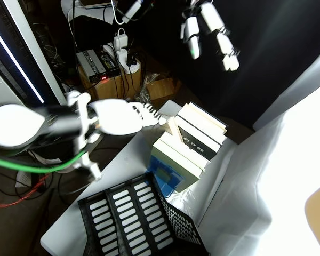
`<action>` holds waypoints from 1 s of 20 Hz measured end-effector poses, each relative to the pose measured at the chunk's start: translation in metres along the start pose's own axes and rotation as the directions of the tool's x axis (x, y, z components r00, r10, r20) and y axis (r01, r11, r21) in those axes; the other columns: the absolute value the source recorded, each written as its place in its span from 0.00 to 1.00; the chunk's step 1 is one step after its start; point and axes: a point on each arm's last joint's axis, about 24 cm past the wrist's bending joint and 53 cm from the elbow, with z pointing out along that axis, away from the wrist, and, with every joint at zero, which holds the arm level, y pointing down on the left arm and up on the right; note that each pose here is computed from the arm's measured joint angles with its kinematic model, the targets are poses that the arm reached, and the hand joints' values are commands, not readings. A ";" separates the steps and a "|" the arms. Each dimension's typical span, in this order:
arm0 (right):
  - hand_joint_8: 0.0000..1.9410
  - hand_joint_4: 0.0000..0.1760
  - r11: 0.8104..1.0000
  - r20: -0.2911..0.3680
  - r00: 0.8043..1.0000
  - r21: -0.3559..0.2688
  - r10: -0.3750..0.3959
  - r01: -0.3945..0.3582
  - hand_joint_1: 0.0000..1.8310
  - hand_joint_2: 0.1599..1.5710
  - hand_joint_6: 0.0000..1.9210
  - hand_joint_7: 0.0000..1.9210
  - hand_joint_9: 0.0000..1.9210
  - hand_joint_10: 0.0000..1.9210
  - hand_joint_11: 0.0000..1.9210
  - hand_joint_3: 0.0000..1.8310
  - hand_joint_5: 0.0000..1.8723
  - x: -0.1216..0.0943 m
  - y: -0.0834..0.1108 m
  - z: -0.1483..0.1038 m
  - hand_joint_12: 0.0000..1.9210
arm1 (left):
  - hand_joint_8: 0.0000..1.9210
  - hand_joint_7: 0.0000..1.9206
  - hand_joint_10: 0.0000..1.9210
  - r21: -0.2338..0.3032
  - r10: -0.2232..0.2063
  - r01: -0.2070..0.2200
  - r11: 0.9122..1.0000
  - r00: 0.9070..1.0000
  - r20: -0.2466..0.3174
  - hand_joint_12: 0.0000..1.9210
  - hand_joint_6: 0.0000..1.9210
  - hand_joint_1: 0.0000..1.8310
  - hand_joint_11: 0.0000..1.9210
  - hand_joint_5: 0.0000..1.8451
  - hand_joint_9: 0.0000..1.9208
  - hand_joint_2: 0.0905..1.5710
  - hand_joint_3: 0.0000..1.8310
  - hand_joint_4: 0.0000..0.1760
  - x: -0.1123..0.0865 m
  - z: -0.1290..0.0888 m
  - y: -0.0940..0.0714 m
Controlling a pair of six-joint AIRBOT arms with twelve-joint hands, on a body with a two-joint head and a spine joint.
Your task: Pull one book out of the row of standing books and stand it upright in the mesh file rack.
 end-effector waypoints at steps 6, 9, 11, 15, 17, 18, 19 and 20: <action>0.00 0.42 0.995 -0.034 0.994 -0.011 -0.103 0.102 0.36 0.61 0.00 0.00 0.00 0.00 0.00 0.00 0.00 0.000 0.009 0.028 0.00 | 0.00 0.05 0.00 0.010 -0.015 0.015 1.000 1.000 0.013 0.00 0.01 0.52 0.00 0.10 0.00 0.88 0.00 0.05 -0.002 -0.005 0.001; 0.00 0.40 0.985 -0.059 0.983 -0.024 -0.174 0.173 0.39 0.58 0.00 0.00 0.00 0.00 0.00 0.00 0.00 0.007 0.019 0.047 0.00 | 0.00 0.05 0.00 0.012 -0.022 0.022 1.000 0.999 0.038 0.01 0.00 0.49 0.01 0.11 0.00 0.90 0.00 0.16 -0.010 -0.011 0.003; 0.00 0.31 0.981 -0.059 0.980 -0.047 -0.190 0.187 0.29 0.66 0.00 0.00 0.00 0.00 0.00 0.02 0.00 0.008 0.030 0.055 0.00 | 0.00 0.03 0.00 0.010 -0.029 0.029 1.000 0.998 0.055 0.00 0.00 0.43 0.00 0.09 0.00 0.92 0.01 0.30 -0.015 -0.016 0.005; 0.00 0.22 0.974 -0.069 0.972 -0.032 -0.225 0.223 0.37 0.63 0.00 0.00 0.00 0.00 0.00 0.00 0.00 0.010 0.028 0.063 0.00 | 0.00 0.02 0.00 0.014 -0.038 0.037 0.999 0.994 0.099 0.00 0.00 0.30 0.00 0.07 0.00 0.96 0.03 0.46 -0.031 -0.022 0.004; 0.00 0.04 0.969 -0.075 0.966 -0.021 -0.246 0.245 0.45 0.59 0.00 0.00 0.00 0.00 0.01 0.00 0.00 0.011 0.026 0.066 0.00 | 0.00 0.02 0.00 0.031 -0.039 0.036 0.999 0.994 0.101 0.00 0.00 0.27 0.00 0.07 0.00 0.97 0.04 0.39 -0.032 -0.022 0.000; 0.00 0.00 0.968 -0.076 0.965 -0.019 -0.251 0.250 0.43 0.60 0.00 0.00 0.00 0.00 0.00 0.00 0.00 0.011 0.026 0.068 0.00 | 0.00 0.01 0.00 0.033 -0.038 0.035 0.999 0.994 0.101 0.00 0.00 0.25 0.00 0.07 0.00 0.99 0.05 0.37 -0.032 -0.023 0.000; 0.00 0.05 0.967 -0.077 0.964 -0.018 -0.254 0.253 0.43 0.61 0.00 0.00 0.00 0.00 0.00 0.00 0.00 0.012 0.026 0.070 0.00 | 0.00 0.01 0.00 0.035 -0.037 0.034 0.999 0.994 0.101 0.00 0.00 0.26 0.00 0.07 0.00 0.98 0.05 0.33 -0.032 -0.024 0.000; 0.00 0.13 0.966 -0.079 0.963 -0.018 -0.258 0.257 0.40 0.64 0.00 0.00 0.00 0.00 0.00 0.00 0.00 0.013 0.027 0.071 0.00 | 0.00 0.01 0.00 0.032 -0.042 0.038 0.999 0.994 0.105 0.00 0.00 0.27 0.00 0.07 0.00 0.97 0.05 0.31 -0.032 -0.025 0.002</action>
